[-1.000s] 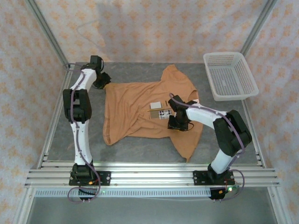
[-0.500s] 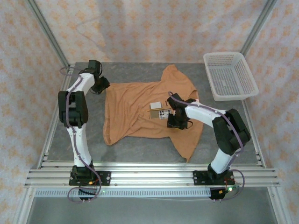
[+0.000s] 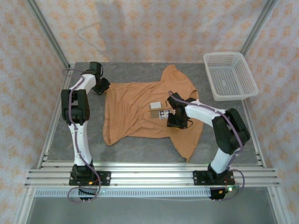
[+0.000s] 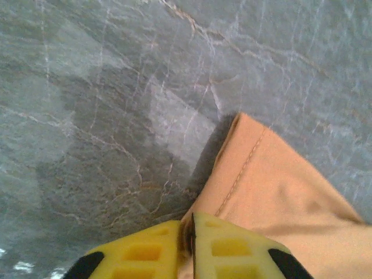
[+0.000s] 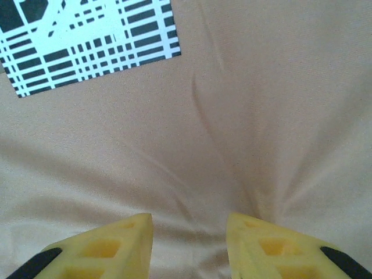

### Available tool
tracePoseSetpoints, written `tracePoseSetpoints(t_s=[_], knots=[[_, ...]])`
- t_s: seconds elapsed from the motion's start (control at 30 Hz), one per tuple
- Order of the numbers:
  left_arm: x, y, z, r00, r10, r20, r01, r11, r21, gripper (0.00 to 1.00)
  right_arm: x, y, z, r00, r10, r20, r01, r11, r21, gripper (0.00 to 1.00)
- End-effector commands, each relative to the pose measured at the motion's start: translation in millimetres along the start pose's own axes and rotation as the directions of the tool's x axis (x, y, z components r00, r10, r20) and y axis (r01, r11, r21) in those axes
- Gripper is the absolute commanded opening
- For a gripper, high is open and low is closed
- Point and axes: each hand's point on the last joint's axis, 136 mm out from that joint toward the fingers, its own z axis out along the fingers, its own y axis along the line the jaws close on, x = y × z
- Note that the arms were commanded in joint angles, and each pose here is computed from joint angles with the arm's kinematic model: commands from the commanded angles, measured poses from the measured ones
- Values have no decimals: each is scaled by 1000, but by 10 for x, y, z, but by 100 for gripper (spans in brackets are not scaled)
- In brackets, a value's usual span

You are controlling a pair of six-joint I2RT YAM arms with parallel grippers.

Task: Fold the inside-out t-shirt

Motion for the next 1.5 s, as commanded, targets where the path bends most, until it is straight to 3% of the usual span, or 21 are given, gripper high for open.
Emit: tracePoseSetpoints(t_s=[0.0, 0.47, 0.97, 1.0, 1.07, 1.13, 1.2, 1.3, 1.47], knots=[[-71, 11, -32, 1000, 10, 10, -10, 1000, -25, 3, -16, 10, -122, 1000, -9, 5, 9, 1000, -5, 38], [-478, -374, -573, 996, -8, 87, 3, 998, 59, 0, -21, -10, -111, 1000, -12, 1, 12, 1000, 6, 38], [-1031, -558, -17, 985, -150, 90, 131, 973, 188, 0, 103, -48, 41, 998, -27, -65, 27, 1000, 8, 35], [-1094, -575, -57, 983, -153, 104, 129, 970, 207, 3, 107, -26, 37, 997, -29, -65, 29, 1000, -4, 35], [-1192, -621, -248, 981, -143, 133, 109, 966, 234, 28, 108, 35, -4, 998, -29, -60, 26, 999, -38, 35], [-1204, -676, -540, 982, -103, 161, 64, 971, 229, 37, 64, 128, -114, 999, -32, -31, 29, 996, -82, 37], [-1064, -625, -783, 986, -59, 157, 31, 984, 176, 41, -39, 221, -303, 999, -24, 33, 28, 992, -122, 40], [-596, -412, -1092, 990, -5, 144, -8, 996, 92, 38, -202, 269, -529, 991, 9, 131, 12, 988, -156, 46], [566, -111, -1255, 995, -23, 101, 5, 985, 174, 35, -372, -159, -554, 974, 118, 191, -107, 992, -71, 51]])
